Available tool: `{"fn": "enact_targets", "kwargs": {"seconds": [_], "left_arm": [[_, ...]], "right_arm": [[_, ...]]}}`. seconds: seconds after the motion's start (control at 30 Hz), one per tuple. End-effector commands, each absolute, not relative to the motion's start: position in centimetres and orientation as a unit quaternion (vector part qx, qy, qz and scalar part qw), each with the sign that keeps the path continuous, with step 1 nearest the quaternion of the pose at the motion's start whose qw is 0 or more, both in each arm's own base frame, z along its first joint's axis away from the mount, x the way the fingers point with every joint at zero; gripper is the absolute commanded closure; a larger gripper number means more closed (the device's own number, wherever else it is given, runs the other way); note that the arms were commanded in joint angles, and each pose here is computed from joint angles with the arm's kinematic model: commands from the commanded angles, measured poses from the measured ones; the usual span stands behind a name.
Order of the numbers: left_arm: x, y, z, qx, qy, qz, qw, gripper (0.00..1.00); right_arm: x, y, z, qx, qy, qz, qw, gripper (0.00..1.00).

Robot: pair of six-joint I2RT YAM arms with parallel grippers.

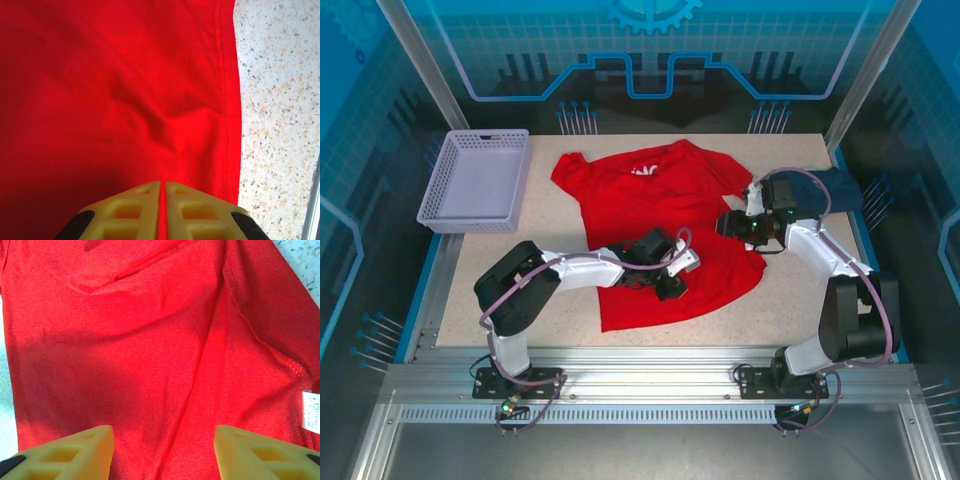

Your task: Fold the inside-out t-shirt

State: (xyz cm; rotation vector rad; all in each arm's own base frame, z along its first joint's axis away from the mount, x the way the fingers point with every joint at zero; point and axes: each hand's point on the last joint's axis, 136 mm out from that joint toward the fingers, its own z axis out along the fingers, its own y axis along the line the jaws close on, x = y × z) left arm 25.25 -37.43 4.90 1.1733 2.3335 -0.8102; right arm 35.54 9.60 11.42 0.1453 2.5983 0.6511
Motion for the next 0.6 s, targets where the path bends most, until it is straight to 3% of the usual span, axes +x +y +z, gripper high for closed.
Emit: {"fn": "enact_targets", "kwargs": {"seconds": [0.0,0.2,0.33,0.5,0.57], "left_arm": [[23.7,-38.0,5.4,0.424,0.827,-0.324,0.177,0.87],[22.0,-39.2,3.5,0.495,0.809,-0.257,0.186,0.68],[22.2,-39.9,2.2,0.504,0.811,-0.236,0.179,0.67],[22.2,-40.5,2.0,0.504,0.810,-0.238,0.182,0.89],[22.3,-40.6,2.5,0.500,0.809,-0.245,0.189,0.93]], "right_arm": [[34.5,10.0,11.3,0.048,0.944,0.244,0.217,0.44],[34.4,10.0,11.1,0.046,0.946,0.239,0.216,0.44],[34.4,10.0,11.1,0.045,0.945,0.240,0.218,0.44],[34.3,9.9,11.0,0.044,0.946,0.235,0.217,0.44],[34.1,10.0,11.0,0.044,0.946,0.237,0.216,0.44]]}}
